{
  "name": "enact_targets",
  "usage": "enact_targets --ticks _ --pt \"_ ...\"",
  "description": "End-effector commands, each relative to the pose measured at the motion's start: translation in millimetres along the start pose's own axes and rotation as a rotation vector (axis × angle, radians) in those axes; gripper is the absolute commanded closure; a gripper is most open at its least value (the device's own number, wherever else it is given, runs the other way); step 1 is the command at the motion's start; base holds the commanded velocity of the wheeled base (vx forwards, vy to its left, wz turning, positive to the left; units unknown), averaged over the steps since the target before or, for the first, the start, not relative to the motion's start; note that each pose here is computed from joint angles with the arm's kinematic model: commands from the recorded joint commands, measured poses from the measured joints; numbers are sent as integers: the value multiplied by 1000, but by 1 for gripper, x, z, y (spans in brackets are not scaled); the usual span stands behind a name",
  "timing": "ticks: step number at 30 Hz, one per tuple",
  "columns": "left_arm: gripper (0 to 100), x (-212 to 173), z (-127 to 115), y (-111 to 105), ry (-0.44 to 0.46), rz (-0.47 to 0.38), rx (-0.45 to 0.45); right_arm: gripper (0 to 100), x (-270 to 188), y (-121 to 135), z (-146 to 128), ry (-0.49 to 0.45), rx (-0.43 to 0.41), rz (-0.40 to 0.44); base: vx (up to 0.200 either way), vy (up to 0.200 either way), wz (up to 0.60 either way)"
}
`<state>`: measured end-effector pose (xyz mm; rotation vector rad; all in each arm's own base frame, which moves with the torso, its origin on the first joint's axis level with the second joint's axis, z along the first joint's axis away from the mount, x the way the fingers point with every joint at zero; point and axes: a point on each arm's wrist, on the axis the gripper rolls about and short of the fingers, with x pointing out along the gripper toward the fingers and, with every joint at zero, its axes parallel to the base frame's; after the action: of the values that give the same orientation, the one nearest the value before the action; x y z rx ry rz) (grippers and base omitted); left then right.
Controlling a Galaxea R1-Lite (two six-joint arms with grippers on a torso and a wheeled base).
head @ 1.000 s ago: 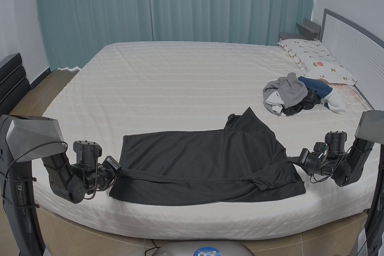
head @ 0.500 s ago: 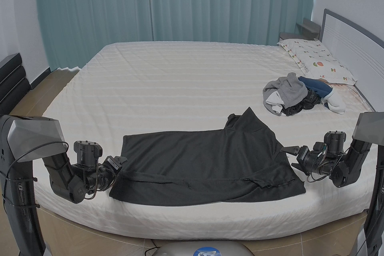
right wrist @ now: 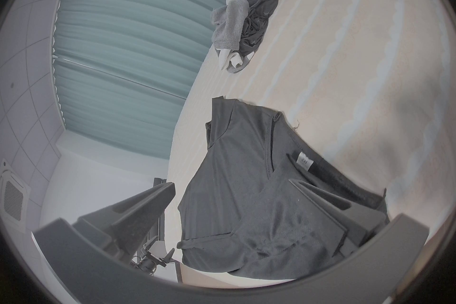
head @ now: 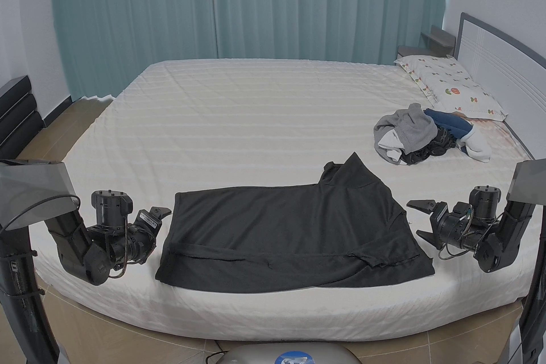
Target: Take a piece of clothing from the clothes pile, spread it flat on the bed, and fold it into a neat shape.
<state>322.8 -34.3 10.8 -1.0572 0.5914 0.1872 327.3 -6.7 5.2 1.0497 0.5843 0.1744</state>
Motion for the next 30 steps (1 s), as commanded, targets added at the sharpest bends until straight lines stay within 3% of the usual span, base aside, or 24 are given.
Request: enact_targets --ticks 1,10,24,30 --pt "0 -7 3 -4 -5 -19 -7 0 -4 6 -3 5 0 10 200 0 0" --pt "0 -1 2 -4 -3 -18 -6 0 2 0 -10 32 7 -9 200 0 0" --pt "0 6 5 -8 -17 -31 7 0 8 -9 -16 45 11 -15 0 0 0" --pt "0 18 11 -18 -45 -67 70 0 9 -9 -17 48 12 -17 0 0 0"
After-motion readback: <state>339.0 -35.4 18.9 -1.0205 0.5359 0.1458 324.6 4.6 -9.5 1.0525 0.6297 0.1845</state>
